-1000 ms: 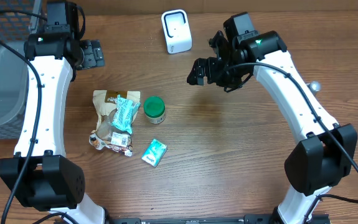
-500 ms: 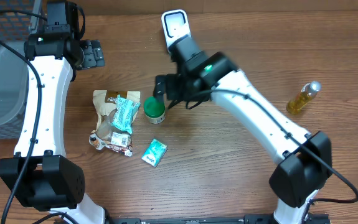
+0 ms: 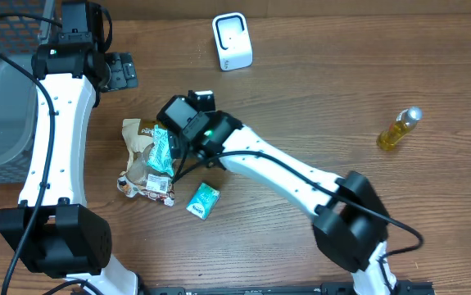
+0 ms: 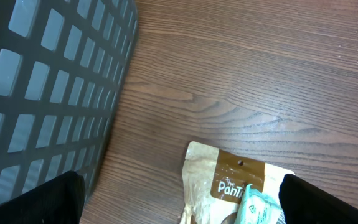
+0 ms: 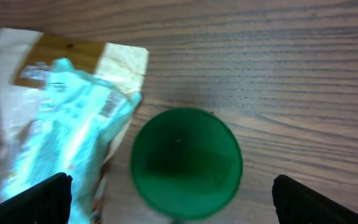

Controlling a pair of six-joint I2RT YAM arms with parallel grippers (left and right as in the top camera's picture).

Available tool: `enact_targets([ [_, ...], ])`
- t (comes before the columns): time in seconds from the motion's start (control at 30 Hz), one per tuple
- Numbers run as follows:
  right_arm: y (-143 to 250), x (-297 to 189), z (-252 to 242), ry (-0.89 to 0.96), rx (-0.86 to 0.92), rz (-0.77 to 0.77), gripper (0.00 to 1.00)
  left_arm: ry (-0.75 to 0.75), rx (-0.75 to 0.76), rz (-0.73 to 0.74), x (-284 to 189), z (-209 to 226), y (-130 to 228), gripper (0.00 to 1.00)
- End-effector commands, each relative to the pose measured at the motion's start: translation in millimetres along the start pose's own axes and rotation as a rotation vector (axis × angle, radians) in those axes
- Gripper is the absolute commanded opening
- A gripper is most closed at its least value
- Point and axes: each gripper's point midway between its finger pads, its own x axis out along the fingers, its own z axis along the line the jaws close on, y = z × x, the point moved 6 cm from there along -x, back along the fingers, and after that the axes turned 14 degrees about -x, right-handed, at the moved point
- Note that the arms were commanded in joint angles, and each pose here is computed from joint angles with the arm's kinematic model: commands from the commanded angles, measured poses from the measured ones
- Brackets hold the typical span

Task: Scan the item barcode
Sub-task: 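Lower the right gripper over the green-lidded jar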

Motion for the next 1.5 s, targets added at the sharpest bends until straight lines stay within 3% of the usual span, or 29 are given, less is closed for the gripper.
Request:
enact_targets([
  [0.0,-1.7,11.8,-7.9,0.055,0.022,-0.007,1.00,0.009,0.008,-0.034,-10.9,-0.2,-6.1,1.00],
  [0.4,7.3,25.6,-6.7,0.050,0.014,0.046,1.00,0.009,0.008,-0.034,-10.9,-0.2,-6.1,1.00],
  [0.43,7.8,25.6,-7.2,0.052,0.013,0.049,0.99,0.009,0.008,-0.034,-10.9,-0.2,-6.1,0.99],
  [0.5,8.1,25.5,-7.3,0.053,0.013,0.050,0.84,0.009,0.008,-0.034,-10.9,-0.2,-6.1,0.99],
  [0.57,8.9,25.5,-7.7,0.055,0.012,0.055,0.77,0.009,0.008,-0.034,-10.9,-0.2,-6.1,0.99],
  [0.87,13.3,25.1,-10.7,0.073,0.004,0.077,0.71,0.009,0.008,-0.034,-10.9,-0.2,-6.1,1.00],
  [1.03,16.7,23.2,-23.9,0.174,-0.017,0.079,0.66,0.009,0.008,-0.034,-10.9,-0.2,-6.1,1.00],
  [1.23,17.6,23.2,-23.9,0.173,-0.018,0.085,0.67,0.009,0.008,-0.034,-10.9,-0.2,-6.1,1.00],
  [1.37,15.6,23.5,-22.9,0.167,-0.014,0.074,0.87,0.009,0.008,-0.034,-10.9,-0.2,-6.1,1.00],
  [1.47,11.7,24.1,-20.7,0.156,-0.007,0.053,0.96,0.009,0.008,-0.034,-10.9,-0.2,-6.1,1.00],
])
